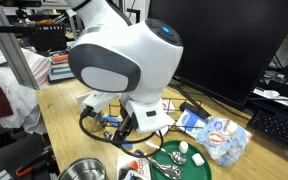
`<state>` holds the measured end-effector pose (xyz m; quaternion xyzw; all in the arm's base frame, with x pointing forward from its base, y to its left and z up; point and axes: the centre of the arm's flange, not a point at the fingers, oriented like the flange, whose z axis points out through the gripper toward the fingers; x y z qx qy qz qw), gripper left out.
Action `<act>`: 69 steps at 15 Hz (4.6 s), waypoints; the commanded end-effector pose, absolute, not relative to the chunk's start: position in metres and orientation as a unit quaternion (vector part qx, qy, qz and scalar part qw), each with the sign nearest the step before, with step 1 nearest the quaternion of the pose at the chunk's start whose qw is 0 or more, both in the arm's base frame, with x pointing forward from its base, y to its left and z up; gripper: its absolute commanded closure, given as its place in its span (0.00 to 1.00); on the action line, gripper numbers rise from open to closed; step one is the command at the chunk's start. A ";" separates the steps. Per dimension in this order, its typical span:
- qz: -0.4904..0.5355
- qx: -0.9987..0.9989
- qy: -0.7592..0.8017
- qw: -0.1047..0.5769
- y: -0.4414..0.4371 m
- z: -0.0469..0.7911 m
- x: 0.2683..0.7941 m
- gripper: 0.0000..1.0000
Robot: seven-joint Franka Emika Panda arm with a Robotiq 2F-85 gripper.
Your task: Place blue spoon into the silver cup
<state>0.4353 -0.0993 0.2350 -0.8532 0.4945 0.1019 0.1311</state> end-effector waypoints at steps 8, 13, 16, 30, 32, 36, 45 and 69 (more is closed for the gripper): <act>0.156 -0.823 0.526 0.146 -0.075 0.183 0.420 0.00; 0.133 -0.804 0.560 0.147 -0.078 0.171 0.424 0.00; 0.104 -0.806 0.566 0.141 -0.085 0.167 0.433 0.00; 0.113 -0.803 0.569 0.135 -0.098 0.155 0.458 0.02; 0.116 -0.802 0.571 0.133 -0.099 0.152 0.456 0.27; 0.125 -0.797 0.576 0.133 -0.102 0.149 0.448 0.51; 0.146 -0.787 0.582 0.140 -0.110 0.149 0.440 0.93; -0.062 -0.882 0.461 0.077 -0.081 0.290 0.404 0.93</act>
